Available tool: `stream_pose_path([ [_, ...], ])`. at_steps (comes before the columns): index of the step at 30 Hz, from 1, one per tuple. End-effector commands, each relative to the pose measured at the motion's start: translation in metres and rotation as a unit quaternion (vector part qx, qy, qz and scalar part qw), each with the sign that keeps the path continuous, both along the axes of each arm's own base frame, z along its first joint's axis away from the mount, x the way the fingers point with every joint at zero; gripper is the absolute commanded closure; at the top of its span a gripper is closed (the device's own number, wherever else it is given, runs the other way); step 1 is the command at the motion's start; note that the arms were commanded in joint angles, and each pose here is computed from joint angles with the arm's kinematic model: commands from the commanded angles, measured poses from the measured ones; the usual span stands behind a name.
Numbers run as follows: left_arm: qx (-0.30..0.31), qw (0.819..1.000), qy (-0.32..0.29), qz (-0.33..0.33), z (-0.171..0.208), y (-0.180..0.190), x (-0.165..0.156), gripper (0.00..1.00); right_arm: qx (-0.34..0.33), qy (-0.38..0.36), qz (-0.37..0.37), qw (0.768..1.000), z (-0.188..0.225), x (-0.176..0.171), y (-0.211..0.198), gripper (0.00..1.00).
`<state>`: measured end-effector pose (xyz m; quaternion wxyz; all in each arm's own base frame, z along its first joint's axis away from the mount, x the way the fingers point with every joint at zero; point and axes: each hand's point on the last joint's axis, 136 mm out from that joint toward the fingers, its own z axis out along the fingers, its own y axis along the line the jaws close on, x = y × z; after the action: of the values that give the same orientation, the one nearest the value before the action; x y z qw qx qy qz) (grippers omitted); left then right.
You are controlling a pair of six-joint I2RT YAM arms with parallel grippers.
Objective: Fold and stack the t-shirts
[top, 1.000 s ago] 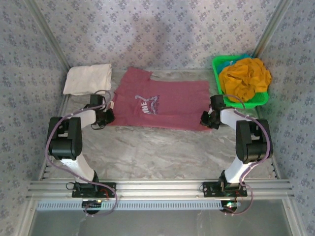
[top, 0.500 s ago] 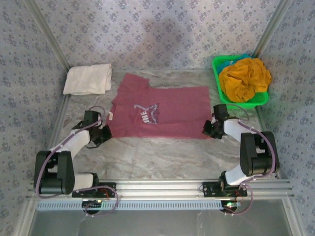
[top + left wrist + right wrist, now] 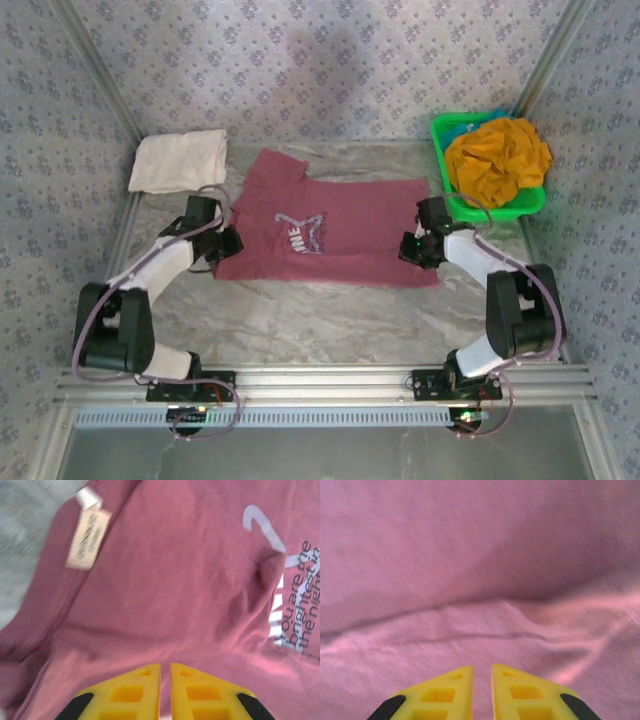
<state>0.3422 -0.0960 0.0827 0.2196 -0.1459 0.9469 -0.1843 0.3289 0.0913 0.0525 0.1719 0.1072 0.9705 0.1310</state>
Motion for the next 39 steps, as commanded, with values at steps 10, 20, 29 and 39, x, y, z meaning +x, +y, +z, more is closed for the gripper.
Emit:
stream_pose_path([
  [10, 0.011, 1.000, 0.026, -0.010, -0.054, -0.010, 0.049, 0.92, -0.016, 0.048, 0.002, 0.999, -0.041, 0.028, 0.016, 0.80],
  [20, 0.008, 0.997, 0.081, 0.014, -0.087, 0.002, -0.020, 0.93, -0.005, 0.077, -0.002, 0.997, -0.057, -0.022, 0.013, 0.80],
  [29, -0.001, 0.995, 0.086, 0.054, -0.067, 0.013, -0.093, 0.90, -0.002, 0.110, -0.017, 0.994, -0.062, -0.081, 0.011, 0.79],
  [39, 0.030, 0.999, -0.011, 0.015, 0.012, 0.011, -0.016, 0.80, 0.022, 0.003, -0.037, 0.999, 0.007, -0.033, 0.018, 0.71],
])
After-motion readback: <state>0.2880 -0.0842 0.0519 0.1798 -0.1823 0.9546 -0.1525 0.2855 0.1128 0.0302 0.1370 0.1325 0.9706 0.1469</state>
